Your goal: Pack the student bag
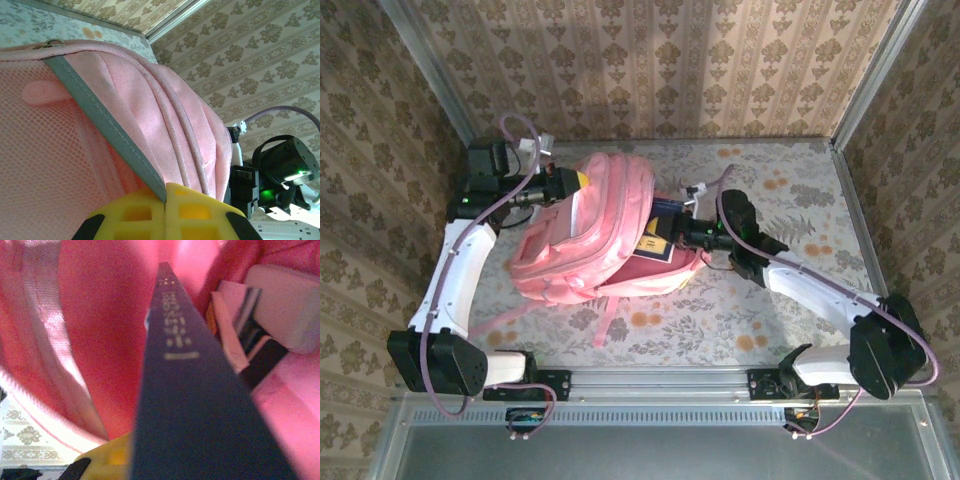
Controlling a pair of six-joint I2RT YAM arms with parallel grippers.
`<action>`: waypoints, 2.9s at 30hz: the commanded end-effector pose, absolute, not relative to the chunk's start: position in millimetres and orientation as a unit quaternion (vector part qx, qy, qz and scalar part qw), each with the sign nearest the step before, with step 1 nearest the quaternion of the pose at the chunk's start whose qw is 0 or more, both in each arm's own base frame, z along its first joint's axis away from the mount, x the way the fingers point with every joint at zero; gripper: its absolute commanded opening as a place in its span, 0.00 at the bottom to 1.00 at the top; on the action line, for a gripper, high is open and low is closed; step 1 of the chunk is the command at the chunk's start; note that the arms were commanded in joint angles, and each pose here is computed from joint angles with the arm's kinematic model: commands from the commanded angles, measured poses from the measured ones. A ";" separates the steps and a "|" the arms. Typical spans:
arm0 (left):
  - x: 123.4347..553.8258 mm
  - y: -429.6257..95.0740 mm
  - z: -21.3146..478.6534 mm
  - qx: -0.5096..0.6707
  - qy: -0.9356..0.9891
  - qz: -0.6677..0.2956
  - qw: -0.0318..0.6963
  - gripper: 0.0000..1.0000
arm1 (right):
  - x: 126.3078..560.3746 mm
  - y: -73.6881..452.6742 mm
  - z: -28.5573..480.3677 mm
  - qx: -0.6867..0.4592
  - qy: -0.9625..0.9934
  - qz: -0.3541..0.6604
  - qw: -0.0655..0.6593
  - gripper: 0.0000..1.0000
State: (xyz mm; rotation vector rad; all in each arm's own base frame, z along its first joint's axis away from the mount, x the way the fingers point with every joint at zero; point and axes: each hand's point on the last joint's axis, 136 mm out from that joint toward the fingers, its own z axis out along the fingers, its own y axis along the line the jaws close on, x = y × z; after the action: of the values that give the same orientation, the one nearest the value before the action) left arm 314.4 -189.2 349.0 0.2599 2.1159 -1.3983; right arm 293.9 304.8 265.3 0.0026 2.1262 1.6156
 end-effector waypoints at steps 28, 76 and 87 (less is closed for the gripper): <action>313.2 -183.8 425.4 0.162 0.710 -0.568 0.385 0.00 | 365.4 473.8 206.2 0.038 0.793 0.552 0.254 0.68; 422.0 -49.5 265.1 -0.119 0.886 -0.260 0.366 0.19 | 324.0 226.1 236.3 0.046 0.821 0.360 0.440 0.79; 407.2 -153.6 261.0 0.064 0.917 -0.195 0.343 0.52 | 312.3 170.1 167.6 0.093 0.870 0.279 0.395 0.80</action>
State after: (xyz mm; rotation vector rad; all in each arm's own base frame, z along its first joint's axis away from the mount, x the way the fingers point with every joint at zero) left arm 408.6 -129.3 254.5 -0.0051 2.3793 -0.6164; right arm 316.1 183.3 174.8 0.2314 2.1876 0.7768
